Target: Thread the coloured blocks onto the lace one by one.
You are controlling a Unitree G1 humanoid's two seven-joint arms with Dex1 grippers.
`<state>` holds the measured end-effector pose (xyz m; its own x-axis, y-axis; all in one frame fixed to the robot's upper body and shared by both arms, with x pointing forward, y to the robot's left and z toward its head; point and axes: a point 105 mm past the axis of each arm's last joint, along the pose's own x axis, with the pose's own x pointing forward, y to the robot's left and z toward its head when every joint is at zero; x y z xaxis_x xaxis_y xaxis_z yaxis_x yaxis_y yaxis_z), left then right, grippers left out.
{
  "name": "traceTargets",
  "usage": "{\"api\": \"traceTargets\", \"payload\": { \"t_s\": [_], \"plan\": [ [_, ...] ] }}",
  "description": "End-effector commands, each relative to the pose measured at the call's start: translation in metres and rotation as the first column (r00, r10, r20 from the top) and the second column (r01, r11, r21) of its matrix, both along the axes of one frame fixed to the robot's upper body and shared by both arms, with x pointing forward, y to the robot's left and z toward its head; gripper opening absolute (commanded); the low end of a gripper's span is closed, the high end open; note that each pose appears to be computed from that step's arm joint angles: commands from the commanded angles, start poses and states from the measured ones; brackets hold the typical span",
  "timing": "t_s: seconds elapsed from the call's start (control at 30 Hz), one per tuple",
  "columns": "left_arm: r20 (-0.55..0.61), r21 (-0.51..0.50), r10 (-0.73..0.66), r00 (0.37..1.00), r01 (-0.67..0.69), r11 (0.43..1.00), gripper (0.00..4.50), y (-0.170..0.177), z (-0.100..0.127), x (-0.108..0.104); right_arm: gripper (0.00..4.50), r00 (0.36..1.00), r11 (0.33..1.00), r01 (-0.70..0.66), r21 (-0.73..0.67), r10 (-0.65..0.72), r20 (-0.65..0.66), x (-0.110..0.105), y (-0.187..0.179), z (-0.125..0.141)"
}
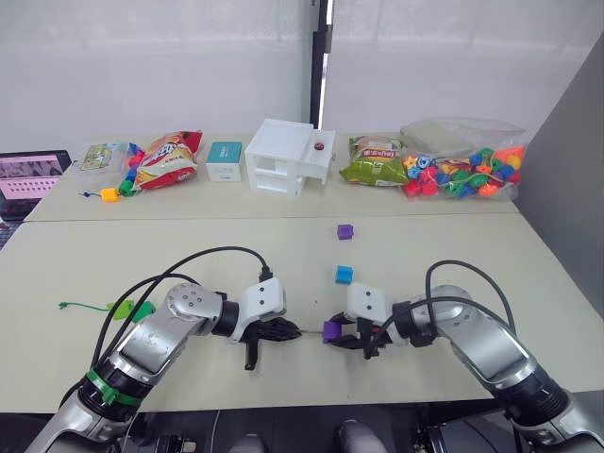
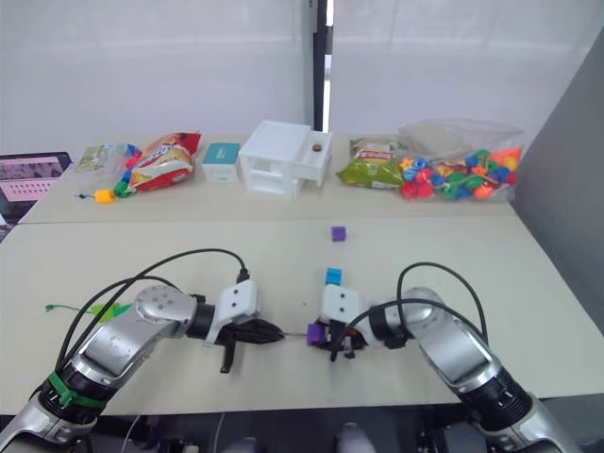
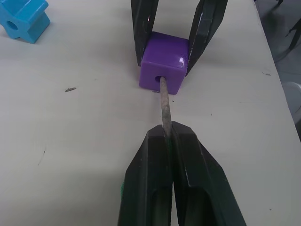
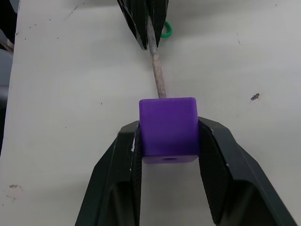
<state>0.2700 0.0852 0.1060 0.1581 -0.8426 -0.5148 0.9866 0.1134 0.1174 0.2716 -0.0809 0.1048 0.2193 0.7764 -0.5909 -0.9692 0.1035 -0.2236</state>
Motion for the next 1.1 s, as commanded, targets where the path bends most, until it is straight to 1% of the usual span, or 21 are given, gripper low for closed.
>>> {"api": "traceTargets", "payload": {
  "t_s": [0.03,0.23,0.53,0.7,0.8,0.87,1.1],
  "plan": [
    [0.042,-0.01,-0.017,0.999,0.018,1.0,0.0,-0.008,0.008,-0.001,1.15,1.0,1.0,0.01,-0.008,-0.01,0.024,0.002,0.003,0.004],
    [0.039,-0.023,-0.026,0.999,0.027,0.999,0.0,-0.015,0.008,-0.002,1.15,1.0,1.0,0.003,-0.004,-0.003,0.021,-0.001,0.007,0.006],
    [0.02,-0.074,-0.086,0.996,0.088,0.993,0.0,-0.042,0.007,-0.009,1.15,1.0,1.0,-0.005,0.009,0.005,0.018,-0.005,0.02,0.009],
    [0.019,-0.086,-0.114,0.993,0.115,0.99,0.0,-0.051,0.007,-0.008,1.15,1.0,1.0,-0.011,0.022,0.011,0.017,-0.005,0.028,0.009],
    [0.024,-0.083,-0.117,0.993,0.119,0.989,0.0,-0.051,0.008,-0.006,1.15,1.0,1.0,-0.016,0.022,0.016,0.017,-0.006,0.029,0.009],
    [0.021,-0.081,-0.109,0.994,0.11,0.991,0.0,-0.045,0.009,-0.006,1.15,1.0,1.0,-0.012,0.022,0.012,0.013,-0.006,0.027,0.007],
    [0.006,-0.089,-0.076,0.997,0.076,0.993,0.0,-0.026,0.012,-0.005,1.15,1.0,0.999,0.021,-0.027,-0.021,0.002,-0.003,0.007,-0.005]
  ]
}}
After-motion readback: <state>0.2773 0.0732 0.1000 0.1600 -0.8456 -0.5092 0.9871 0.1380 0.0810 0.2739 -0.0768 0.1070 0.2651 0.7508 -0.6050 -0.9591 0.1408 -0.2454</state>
